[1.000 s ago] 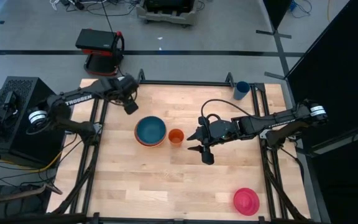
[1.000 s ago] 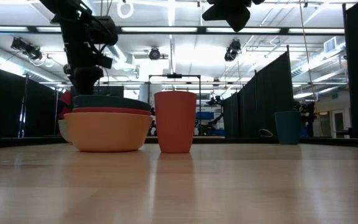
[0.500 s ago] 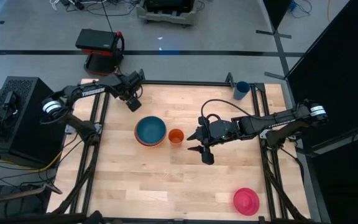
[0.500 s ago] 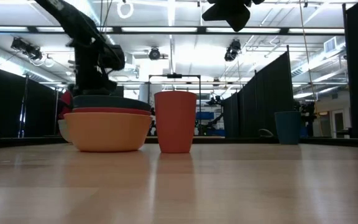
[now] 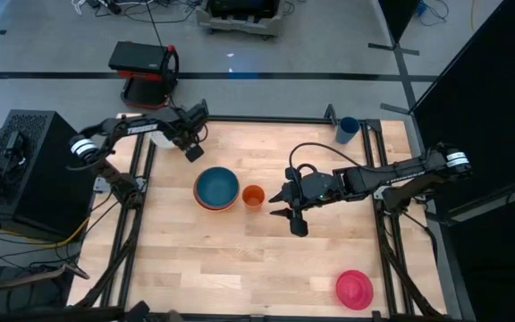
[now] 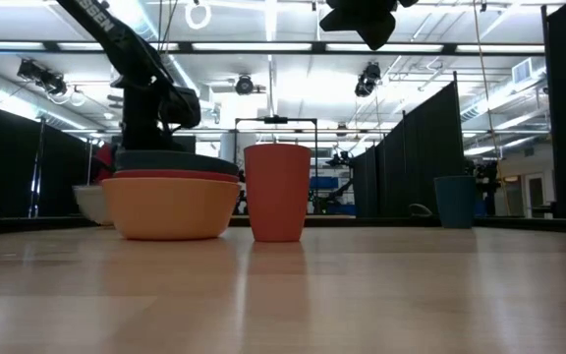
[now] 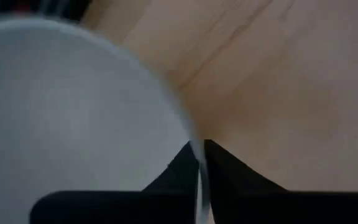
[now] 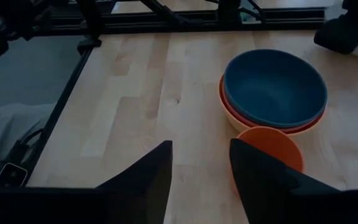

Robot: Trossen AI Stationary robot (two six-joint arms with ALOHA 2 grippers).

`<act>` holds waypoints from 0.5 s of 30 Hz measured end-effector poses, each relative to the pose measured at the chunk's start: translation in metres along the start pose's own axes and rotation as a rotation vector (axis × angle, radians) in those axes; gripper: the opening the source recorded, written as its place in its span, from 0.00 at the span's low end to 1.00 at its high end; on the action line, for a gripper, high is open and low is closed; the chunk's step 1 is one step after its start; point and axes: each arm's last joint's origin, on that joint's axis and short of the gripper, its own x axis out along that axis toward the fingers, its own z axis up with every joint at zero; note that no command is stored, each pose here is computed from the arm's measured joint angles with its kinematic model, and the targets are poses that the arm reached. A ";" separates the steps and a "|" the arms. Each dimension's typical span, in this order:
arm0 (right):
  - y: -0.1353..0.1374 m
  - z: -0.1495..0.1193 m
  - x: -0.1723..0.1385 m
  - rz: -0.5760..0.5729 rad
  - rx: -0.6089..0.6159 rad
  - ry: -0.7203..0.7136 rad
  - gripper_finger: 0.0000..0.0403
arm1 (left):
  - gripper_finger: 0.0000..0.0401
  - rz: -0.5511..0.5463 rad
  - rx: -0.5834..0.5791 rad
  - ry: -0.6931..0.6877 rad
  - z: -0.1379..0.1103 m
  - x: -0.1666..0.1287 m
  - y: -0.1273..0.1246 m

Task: Nest bowls inside each other
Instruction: Stack the white bowl on top of the stacked bowls

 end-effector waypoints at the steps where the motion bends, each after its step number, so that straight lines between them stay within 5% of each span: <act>1: 0.000 0.000 0.000 0.000 0.000 0.000 0.35 | 0.17 0.000 0.002 -0.002 -0.001 -0.002 0.000; 7: 0.000 0.000 0.000 0.000 -0.001 0.000 0.33 | 0.00 0.000 0.018 -0.020 -0.009 -0.017 -0.001; 15: -0.002 0.000 0.000 -0.031 -0.004 -0.002 0.35 | 0.00 -0.185 0.147 -0.239 -0.043 -0.087 -0.029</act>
